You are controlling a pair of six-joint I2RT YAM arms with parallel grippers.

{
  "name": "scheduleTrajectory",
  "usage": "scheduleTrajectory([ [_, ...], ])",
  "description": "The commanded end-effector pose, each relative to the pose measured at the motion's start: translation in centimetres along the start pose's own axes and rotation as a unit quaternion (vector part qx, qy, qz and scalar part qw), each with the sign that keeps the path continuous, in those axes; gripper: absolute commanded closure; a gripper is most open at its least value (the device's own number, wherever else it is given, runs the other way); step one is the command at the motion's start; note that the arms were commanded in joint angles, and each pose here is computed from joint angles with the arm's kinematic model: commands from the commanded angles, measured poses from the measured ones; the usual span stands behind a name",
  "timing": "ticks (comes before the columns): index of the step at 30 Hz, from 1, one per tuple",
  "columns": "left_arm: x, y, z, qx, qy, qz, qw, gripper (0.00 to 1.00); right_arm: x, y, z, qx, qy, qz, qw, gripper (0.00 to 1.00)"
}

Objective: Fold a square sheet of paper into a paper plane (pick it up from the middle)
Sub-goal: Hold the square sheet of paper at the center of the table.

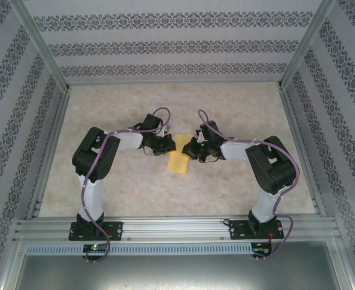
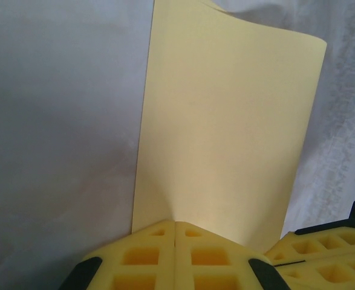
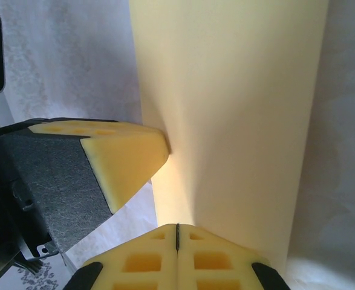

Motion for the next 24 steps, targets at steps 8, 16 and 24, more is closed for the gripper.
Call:
scheduleTrajectory([
  [8, 2.3, -1.3, -1.0, 0.019, 0.013, 0.057, 0.998, 1.0, 0.7, 1.3, 0.4, -0.007, 0.022, 0.013, 1.0, 1.0],
  [16, 2.4, -1.4, -1.1, 0.021, 0.013, 0.058, 0.998, 1.0, -2.4, 0.1, -0.3, 0.013, -0.001, -0.01, 1.0, 1.0],
  [24, 2.5, -1.4, -1.1, 0.021, 0.014, 0.059, 0.998, 1.0, -4.2, -0.4, -1.3, 0.017, 0.004, -0.018, 1.0, 1.0],
])
Point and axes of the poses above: each hand's point on the last joint's axis, 136 mm out from that joint toward the fingers, its own y axis back along the fingers, its own x axis along the line the jaws close on, z = x × y, the point moved 9 cm from there along y, back along the fingers, and after that the axes turned 9 degrees about y, right-handed, at the moved point
